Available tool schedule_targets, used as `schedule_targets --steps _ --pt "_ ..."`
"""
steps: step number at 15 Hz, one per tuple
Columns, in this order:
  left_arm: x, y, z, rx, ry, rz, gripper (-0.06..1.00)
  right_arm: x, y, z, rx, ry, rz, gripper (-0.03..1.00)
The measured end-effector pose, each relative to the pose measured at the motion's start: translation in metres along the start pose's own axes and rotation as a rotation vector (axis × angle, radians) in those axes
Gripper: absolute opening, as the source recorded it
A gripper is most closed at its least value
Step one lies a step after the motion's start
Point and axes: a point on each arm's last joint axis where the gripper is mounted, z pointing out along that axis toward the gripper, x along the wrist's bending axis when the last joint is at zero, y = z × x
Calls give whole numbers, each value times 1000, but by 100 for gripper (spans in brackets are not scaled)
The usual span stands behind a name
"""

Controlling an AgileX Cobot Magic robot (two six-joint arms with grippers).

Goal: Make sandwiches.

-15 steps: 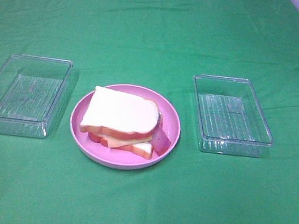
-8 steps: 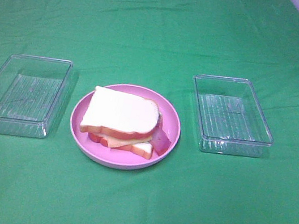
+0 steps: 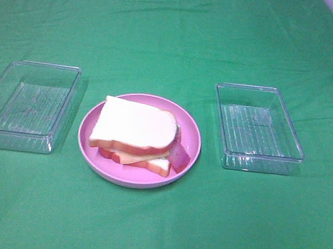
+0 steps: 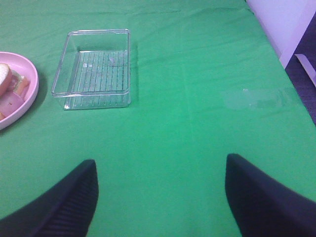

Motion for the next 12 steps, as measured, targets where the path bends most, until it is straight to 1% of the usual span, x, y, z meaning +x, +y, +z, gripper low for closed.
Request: schedule_targets --steps 12 --pt "-1 0 0 0 -6 3 58 0 0 0 0 0 0 69"
